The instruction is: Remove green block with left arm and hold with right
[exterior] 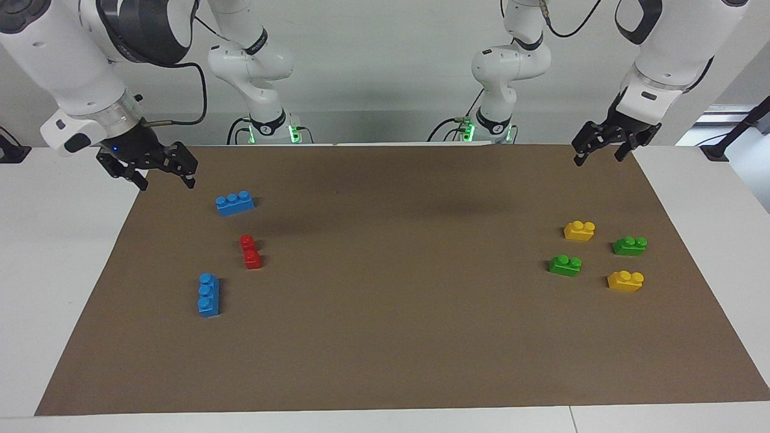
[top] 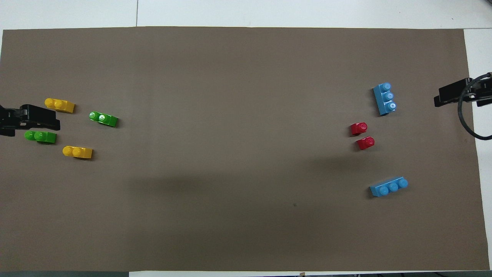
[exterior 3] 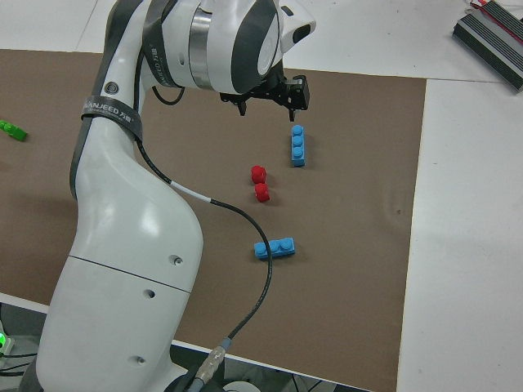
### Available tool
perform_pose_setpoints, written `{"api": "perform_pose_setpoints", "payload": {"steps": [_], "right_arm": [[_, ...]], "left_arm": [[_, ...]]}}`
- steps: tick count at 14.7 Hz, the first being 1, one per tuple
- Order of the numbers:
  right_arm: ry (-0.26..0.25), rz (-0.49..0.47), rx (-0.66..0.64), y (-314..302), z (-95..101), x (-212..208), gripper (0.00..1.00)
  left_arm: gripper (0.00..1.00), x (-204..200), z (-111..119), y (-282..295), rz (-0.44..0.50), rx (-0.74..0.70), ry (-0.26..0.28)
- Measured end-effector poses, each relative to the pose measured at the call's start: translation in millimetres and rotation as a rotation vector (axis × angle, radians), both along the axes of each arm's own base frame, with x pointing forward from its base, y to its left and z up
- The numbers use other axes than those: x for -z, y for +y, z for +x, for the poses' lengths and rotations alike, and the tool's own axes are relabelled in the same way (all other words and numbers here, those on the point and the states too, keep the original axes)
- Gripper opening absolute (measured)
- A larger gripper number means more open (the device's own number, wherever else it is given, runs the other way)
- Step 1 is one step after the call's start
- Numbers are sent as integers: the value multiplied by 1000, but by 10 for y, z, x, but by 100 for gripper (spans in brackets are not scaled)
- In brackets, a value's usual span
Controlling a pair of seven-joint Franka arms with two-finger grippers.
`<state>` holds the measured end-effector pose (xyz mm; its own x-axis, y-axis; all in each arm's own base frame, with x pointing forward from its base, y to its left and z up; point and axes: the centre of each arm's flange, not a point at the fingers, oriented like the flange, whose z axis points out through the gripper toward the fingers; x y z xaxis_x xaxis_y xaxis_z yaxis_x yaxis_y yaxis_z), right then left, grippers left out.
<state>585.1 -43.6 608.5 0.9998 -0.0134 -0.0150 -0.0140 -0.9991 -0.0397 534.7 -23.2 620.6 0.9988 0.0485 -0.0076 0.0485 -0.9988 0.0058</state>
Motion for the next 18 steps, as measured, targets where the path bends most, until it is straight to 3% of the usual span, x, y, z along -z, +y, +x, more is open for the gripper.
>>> {"api": "perform_pose_setpoints", "payload": {"steps": [5,18], "right_arm": [[5,-3,0,-3,-14,-33,100],[15,-3,30,-5,0,3,100]], "left_arm": [[100,23,-32,-3,1,2,29],[100,5,-33,-17,1,5,27]]}}
